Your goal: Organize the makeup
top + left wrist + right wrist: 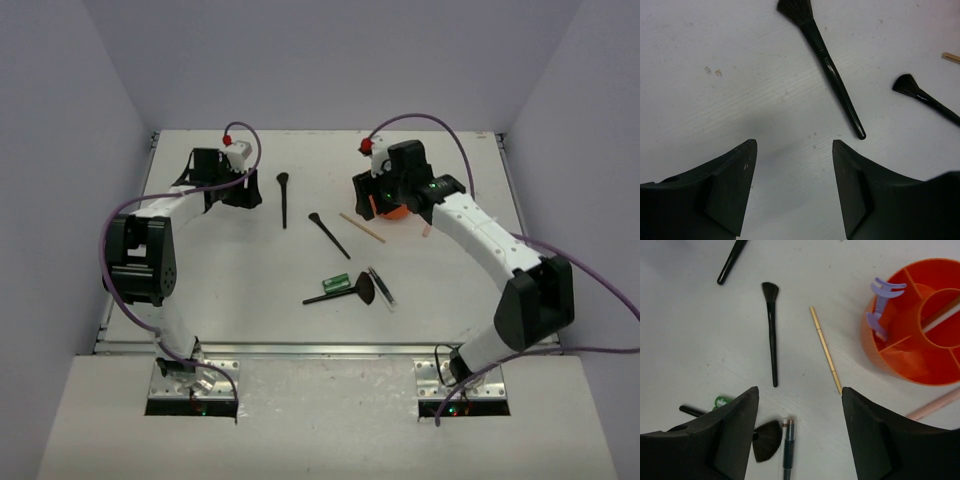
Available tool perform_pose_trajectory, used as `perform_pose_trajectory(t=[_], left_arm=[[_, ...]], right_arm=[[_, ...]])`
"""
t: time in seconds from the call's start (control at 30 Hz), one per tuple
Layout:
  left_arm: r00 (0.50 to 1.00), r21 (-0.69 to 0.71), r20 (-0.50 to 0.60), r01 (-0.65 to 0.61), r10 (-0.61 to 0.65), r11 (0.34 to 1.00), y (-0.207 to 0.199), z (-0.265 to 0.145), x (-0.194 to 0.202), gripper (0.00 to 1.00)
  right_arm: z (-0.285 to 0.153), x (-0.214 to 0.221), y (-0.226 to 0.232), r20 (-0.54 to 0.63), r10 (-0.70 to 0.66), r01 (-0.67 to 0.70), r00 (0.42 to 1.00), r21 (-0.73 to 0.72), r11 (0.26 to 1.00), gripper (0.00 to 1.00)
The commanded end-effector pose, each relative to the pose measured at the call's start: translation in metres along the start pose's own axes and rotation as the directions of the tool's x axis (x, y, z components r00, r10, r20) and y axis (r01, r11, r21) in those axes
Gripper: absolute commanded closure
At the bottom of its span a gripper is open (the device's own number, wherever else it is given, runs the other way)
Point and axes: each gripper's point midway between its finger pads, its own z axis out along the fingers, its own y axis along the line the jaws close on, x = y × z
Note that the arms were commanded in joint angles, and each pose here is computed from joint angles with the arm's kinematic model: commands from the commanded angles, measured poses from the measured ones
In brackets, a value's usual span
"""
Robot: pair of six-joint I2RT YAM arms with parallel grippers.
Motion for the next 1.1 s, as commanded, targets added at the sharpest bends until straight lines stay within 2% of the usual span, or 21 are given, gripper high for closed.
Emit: perform_pose_trajectory(t=[0.0, 0.1, 0.2, 0.43, 0.77, 0.93, 1.0, 1.07], left_arm=[[0.998, -0.019, 0.055, 0.010, -0.009, 1.000, 0.004, -0.012, -0.018, 0.40], [0.999, -0.034, 0.051, 0.010, -0.009, 0.999, 0.006, -0.014, -0.016, 0.40], [0.999, -0.041, 0.041, 0.022, -0.020, 0.999, 0.006, -0.015, -0.011, 0.40], [0.999, -0.034, 0.034, 0.029, -0.028, 0.999, 0.004, -0.016, -0.008, 0.40], [0.999, -0.015, 0.025, 0.040, -0.040, 0.999, 0.001, -0.014, -0.003, 0.40], [0.998, 0.008, 0.017, 0.054, -0.054, 0.999, -0.004, -0.012, 0.001, 0.40], [0.998, 0.014, 0.016, 0.057, -0.057, 0.998, -0.005, -0.012, 0.002, 0.40], [0.998, 0.009, 0.013, 0.056, -0.056, 0.998, -0.004, -0.012, 0.003, 0.40]], right_arm=[[0.023, 0.033, 0.016, -0.243, -0.027, 0.016, 0.970, -0.048, 0.999, 0.38], [0.046, 0.041, 0.013, -0.299, 0.016, -0.020, 0.954, -0.008, 1.000, 0.49], [0.072, 0.050, 0.005, -0.348, 0.015, 0.003, 0.937, 0.053, 0.999, 0.55], [0.122, 0.057, -0.007, -0.415, -0.006, 0.058, 0.910, 0.113, 0.992, 0.55], [0.157, 0.078, -0.028, -0.483, -0.004, 0.113, 0.876, 0.197, 0.974, 0.52], [0.169, 0.089, -0.030, -0.506, -0.023, 0.136, 0.862, 0.187, 0.973, 0.51], [0.173, 0.098, -0.026, -0.528, -0.029, 0.130, 0.849, 0.156, 0.979, 0.54], [0.172, 0.110, -0.018, -0.561, -0.026, 0.109, 0.827, 0.115, 0.987, 0.62]])
